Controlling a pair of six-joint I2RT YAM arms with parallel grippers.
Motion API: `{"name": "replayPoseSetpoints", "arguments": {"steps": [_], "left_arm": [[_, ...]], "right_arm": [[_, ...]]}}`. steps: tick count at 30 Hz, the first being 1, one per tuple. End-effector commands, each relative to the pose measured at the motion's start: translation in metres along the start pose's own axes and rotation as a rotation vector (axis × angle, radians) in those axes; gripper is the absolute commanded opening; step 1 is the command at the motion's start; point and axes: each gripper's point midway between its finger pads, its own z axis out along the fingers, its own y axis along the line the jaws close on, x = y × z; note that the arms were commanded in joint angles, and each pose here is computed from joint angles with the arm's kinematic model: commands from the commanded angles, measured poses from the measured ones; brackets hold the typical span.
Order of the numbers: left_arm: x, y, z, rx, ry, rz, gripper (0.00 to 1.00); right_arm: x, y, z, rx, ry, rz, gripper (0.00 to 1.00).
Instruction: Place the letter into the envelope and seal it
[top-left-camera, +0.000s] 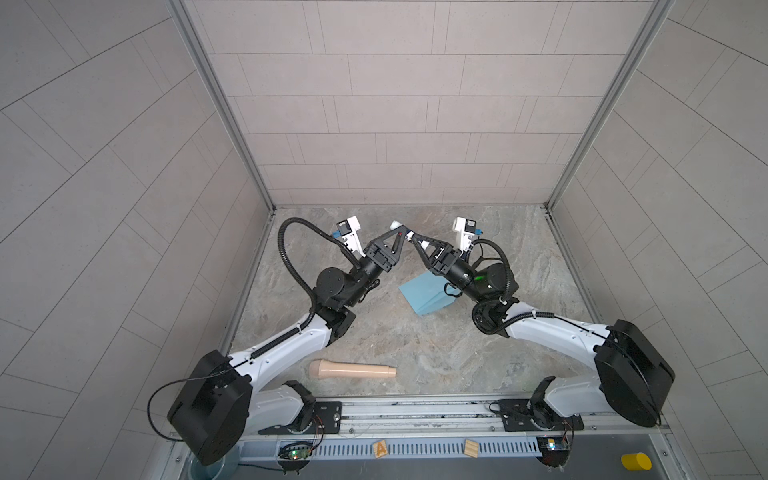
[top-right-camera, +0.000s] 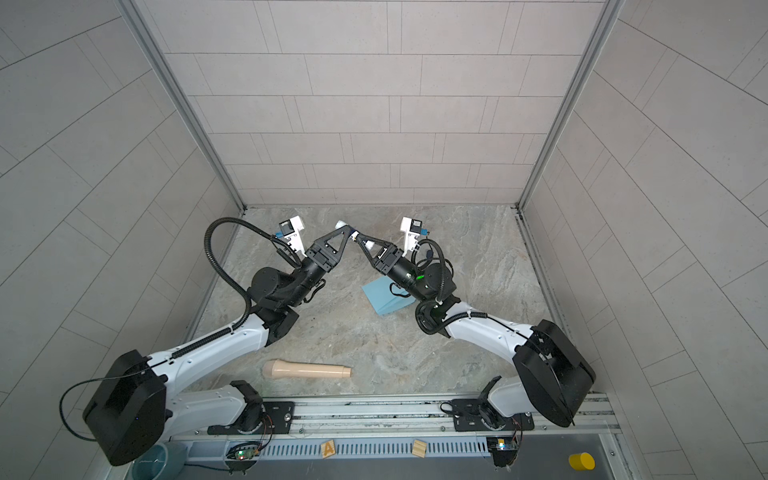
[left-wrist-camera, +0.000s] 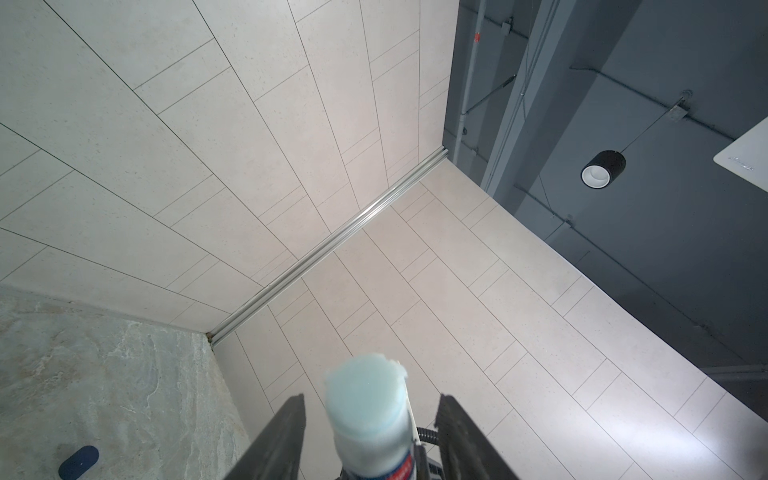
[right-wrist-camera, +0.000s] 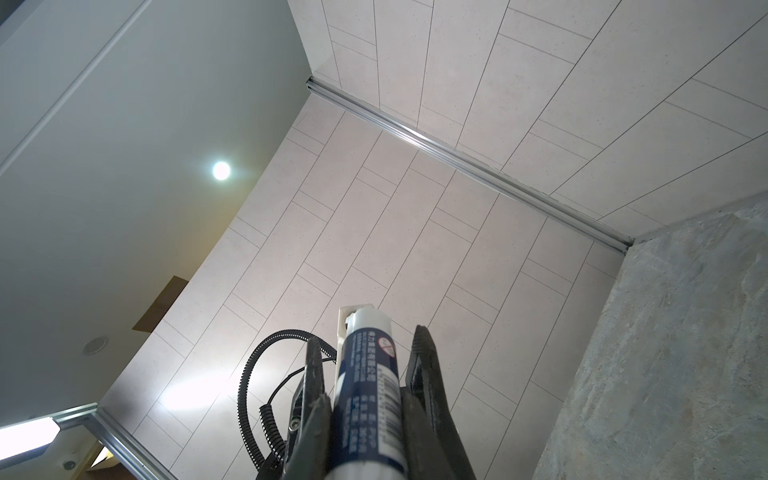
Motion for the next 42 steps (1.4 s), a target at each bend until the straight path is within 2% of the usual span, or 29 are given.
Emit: {"name": "replayPoseSetpoints", "arguments": {"steps": [1, 18, 32, 34, 40, 42], "left_arm": [[-0.013, -0.024, 0.004, 0.079, -0.045, 0.007, 0.53], [-0.008, -0.019, 0.007, 0.069, -0.022, -0.002, 0.36], [-0.007, -0.016, 0.005, 0.029, -0.012, 0.032, 0.05], [-0.006, -0.014, 0.005, 0.016, -0.003, 0.043, 0.0], [-0.001, -0.009, 0.002, -0.06, 0.059, 0.126, 0.0], [0.001, -0.006, -0.001, -0.104, 0.094, 0.18, 0.0]], "right_arm": [[-0.008, 0.028, 0.005, -0.089, -0.033, 0.002, 0.0], [-0.005, 0.027, 0.009, -0.087, -0.046, 0.015, 0.0], [-0.002, 0.027, 0.009, -0.09, -0.039, 0.02, 0.0], [-0.002, 0.028, 0.01, -0.093, -0.037, 0.014, 0.07], [-0.001, 0.034, 0.007, -0.078, -0.025, -0.043, 0.31], [-0.003, 0.037, 0.004, -0.057, -0.021, -0.079, 0.45]]}}
